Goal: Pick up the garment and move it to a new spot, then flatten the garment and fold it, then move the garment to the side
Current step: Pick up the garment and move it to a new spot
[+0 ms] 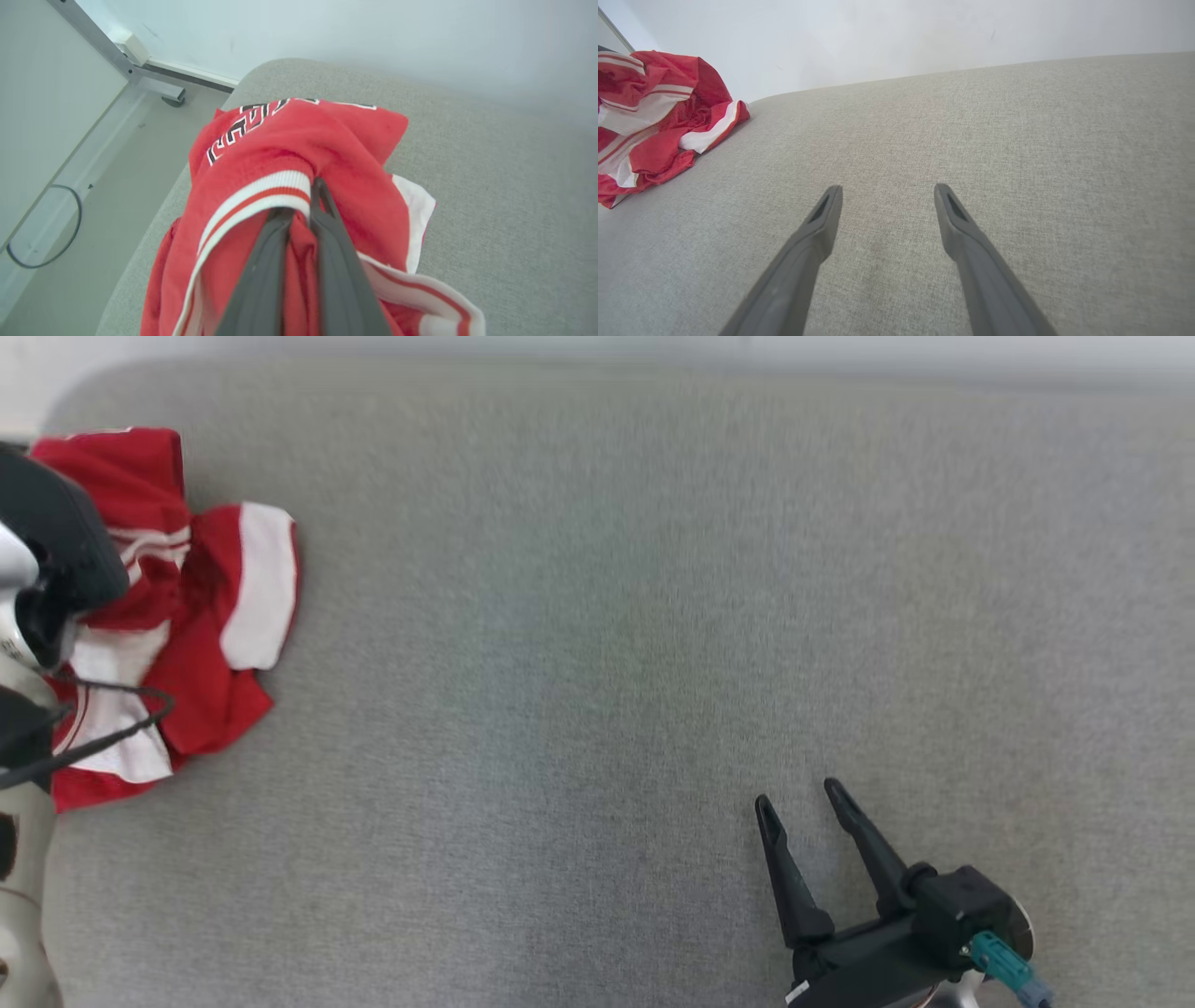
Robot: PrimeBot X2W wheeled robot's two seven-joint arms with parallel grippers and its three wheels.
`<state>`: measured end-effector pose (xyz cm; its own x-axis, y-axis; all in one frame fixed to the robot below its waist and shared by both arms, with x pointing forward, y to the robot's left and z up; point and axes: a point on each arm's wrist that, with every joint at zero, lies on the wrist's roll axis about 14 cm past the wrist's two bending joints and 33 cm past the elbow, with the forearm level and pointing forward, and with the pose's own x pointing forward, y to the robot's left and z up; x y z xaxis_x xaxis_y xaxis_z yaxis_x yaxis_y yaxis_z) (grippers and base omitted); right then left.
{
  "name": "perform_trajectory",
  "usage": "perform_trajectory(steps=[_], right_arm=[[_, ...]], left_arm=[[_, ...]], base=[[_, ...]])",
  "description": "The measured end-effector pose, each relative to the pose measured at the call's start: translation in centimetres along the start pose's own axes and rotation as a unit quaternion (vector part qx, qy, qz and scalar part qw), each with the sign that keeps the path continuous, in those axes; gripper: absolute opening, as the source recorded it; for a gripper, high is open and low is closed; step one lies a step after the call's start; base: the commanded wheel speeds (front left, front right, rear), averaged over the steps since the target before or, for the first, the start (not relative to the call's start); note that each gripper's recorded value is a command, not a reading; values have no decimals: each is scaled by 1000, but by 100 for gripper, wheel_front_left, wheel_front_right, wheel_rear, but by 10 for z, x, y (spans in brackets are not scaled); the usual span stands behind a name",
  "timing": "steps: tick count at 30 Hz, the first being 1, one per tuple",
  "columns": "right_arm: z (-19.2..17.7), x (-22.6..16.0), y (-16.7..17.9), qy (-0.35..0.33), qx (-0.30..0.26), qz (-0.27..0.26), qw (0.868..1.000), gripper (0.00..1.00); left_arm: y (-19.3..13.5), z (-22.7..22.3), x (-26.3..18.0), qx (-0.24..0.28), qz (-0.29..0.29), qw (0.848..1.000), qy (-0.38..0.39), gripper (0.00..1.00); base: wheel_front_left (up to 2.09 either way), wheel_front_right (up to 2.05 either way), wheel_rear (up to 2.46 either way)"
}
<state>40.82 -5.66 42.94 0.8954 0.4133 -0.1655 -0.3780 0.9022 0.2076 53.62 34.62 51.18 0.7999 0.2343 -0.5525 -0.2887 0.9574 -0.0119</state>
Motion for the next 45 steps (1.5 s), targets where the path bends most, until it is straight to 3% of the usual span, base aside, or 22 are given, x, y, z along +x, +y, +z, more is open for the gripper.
perform_trajectory(steps=[6,10,15,20,24,29,39,45], right_arm=[[14,-19,8,-29,10,0,1000,100],[29,-36,10,-55,0,-8,998,100],[58,-57,-2,-99,-21,-36,994,100],[75,-86,-25,-127,-36,-83,988,100],[85,-111,-47,-146,-39,-128,980,100],[90,-137,-67,-159,-38,-172,972,100],[86,-170,-91,-158,-30,-229,960,100],[81,-167,-97,-141,-31,-236,961,100]], left_arm=[[-26,67,-55,30,-47,994,-94,0],[-56,109,-104,40,-95,981,-164,0],[-116,151,-170,35,-184,950,-249,0],[-203,162,-231,48,-308,901,-302,0],[-262,145,-262,63,-392,864,-308,0],[-323,92,-269,102,-457,841,-271,0],[-368,-7,-234,141,-477,844,-199,0],[-372,-82,-205,131,-483,854,-140,0]], base=[[0,0,0],[0,0,0],[0,0,0],[0,0,0],[0,0,0],[0,0,0],[0,0,0],[0,0,0]])
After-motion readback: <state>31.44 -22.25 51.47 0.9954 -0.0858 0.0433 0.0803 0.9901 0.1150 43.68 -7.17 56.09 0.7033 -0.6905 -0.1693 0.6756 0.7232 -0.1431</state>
